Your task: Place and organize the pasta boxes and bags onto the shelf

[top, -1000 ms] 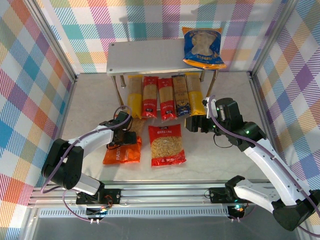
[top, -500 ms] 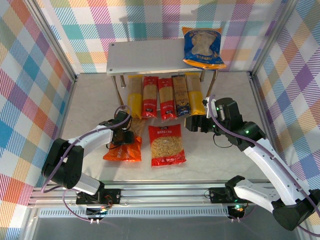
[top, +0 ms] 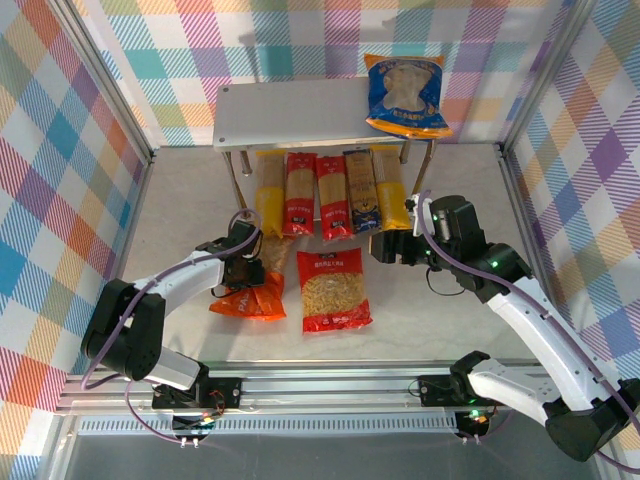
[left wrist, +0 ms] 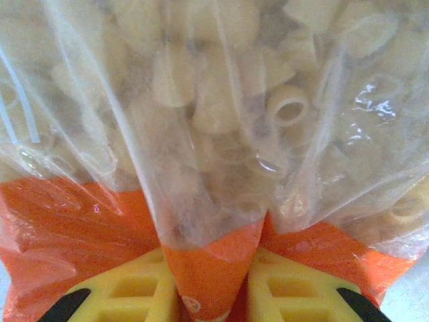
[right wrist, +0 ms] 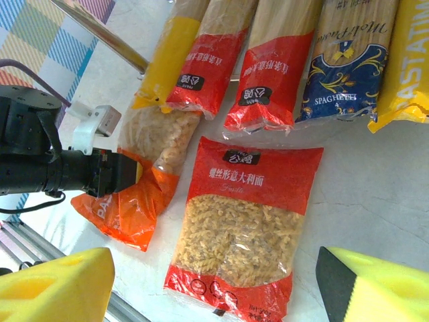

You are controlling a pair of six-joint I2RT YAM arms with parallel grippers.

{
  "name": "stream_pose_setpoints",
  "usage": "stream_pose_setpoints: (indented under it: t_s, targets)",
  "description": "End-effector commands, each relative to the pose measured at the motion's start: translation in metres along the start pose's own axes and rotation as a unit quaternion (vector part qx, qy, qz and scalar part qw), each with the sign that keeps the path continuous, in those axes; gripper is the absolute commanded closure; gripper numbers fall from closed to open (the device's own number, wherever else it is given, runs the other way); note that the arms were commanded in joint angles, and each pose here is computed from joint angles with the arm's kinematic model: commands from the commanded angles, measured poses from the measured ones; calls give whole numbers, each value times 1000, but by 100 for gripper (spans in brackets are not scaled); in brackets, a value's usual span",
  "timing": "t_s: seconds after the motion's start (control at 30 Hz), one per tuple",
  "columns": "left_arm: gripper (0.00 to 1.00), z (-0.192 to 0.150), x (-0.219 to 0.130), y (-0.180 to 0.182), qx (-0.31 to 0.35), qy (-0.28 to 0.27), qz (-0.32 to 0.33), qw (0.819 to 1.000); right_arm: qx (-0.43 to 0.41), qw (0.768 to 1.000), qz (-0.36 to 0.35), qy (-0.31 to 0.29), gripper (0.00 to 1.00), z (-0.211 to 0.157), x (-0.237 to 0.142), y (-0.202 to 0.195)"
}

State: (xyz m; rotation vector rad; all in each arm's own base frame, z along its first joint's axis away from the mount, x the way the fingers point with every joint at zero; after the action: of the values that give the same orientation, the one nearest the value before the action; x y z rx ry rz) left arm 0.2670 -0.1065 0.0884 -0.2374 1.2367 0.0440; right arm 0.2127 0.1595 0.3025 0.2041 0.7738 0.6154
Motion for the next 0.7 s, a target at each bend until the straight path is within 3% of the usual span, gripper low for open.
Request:
stream_pose_setpoints:
  t_s: [0.0,0.03,0.67]
  targets:
    - [95,-26,2,2,8,60,-19,998,5,1000,2,-13,20,1,-4,2]
    - [100,-25,-1,1,9,55,-23,998,6,1000,2,-13,20,1,-5,2]
    - [100,-19,-48,2,28,-19,-61,998,13,1000,-1,-25,21,2,-12,3]
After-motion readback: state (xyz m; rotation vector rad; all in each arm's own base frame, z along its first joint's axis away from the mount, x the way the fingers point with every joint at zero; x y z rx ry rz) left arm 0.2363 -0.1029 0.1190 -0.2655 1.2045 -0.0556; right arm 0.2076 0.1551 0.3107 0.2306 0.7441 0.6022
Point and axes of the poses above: each hand's point on the last joint's axis, 136 mm out from that joint toward the fingers, its own x axis out along the fingers, its own y axis along the line the jaws close on, z = x × y, the point moved 5 cm from there along -x, back along the fingers, and after that the axes turned 6 degrees about -x, right-handed, at the moved point
